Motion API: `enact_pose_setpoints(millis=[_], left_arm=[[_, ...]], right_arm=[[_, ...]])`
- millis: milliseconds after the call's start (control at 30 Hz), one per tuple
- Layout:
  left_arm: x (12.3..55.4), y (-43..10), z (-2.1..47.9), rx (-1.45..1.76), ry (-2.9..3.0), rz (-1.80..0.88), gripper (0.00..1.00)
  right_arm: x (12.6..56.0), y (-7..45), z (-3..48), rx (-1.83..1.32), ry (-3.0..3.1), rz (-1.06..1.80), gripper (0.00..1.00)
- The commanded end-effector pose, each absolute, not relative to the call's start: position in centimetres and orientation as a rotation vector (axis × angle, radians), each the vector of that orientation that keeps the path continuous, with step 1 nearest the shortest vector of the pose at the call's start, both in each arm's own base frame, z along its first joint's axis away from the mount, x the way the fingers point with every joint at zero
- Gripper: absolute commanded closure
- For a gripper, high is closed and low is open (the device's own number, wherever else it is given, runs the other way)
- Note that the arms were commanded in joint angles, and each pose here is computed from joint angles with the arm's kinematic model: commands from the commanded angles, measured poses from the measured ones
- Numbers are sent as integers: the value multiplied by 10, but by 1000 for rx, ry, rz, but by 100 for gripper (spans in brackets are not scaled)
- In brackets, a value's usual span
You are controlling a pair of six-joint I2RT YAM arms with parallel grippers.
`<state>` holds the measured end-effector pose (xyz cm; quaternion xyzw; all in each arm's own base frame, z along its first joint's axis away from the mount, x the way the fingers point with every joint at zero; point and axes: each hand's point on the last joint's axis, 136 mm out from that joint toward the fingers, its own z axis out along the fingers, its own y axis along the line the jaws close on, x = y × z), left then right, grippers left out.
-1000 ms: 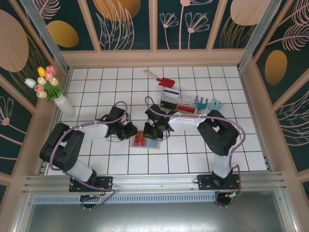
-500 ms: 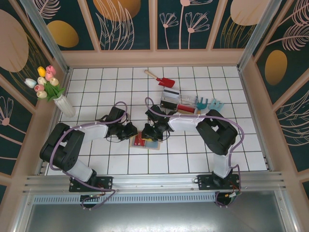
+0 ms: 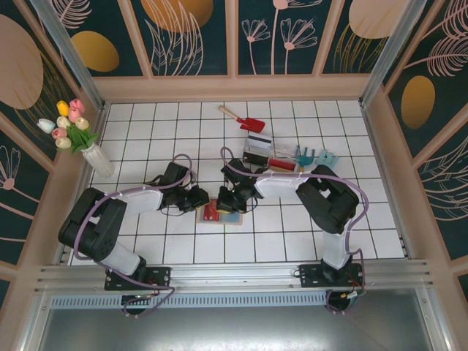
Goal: Take the credit cards out of the card holder
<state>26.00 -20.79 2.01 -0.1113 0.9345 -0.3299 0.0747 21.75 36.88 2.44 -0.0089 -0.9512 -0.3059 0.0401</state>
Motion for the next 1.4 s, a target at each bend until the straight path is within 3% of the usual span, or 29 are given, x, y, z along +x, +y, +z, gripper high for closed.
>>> enact_pose_setpoints(millis=[0, 300, 633, 800, 1167, 1367], left_arm=[[244, -188, 0, -410, 2878, -855, 74], [243, -192, -1, -402, 2880, -885, 75], [259, -203, 24, -356, 2827, -948, 73], [273, -217, 55, -295, 2752, -1049, 64], [286, -256, 124, -143, 2521, -1436, 27], [286, -270, 157, -73, 2379, -1634, 24]], right_arm=[[218, 353, 26, -69, -2933, -906, 92], [206, 328, 23, -24, -2921, -836, 93], [221, 335, 52, 68, -2985, -982, 99], [228, 327, 76, 126, -3007, -1117, 100], [242, 317, 150, 395, -2872, -1686, 100], [247, 314, 184, 442, -2742, -1929, 100]])
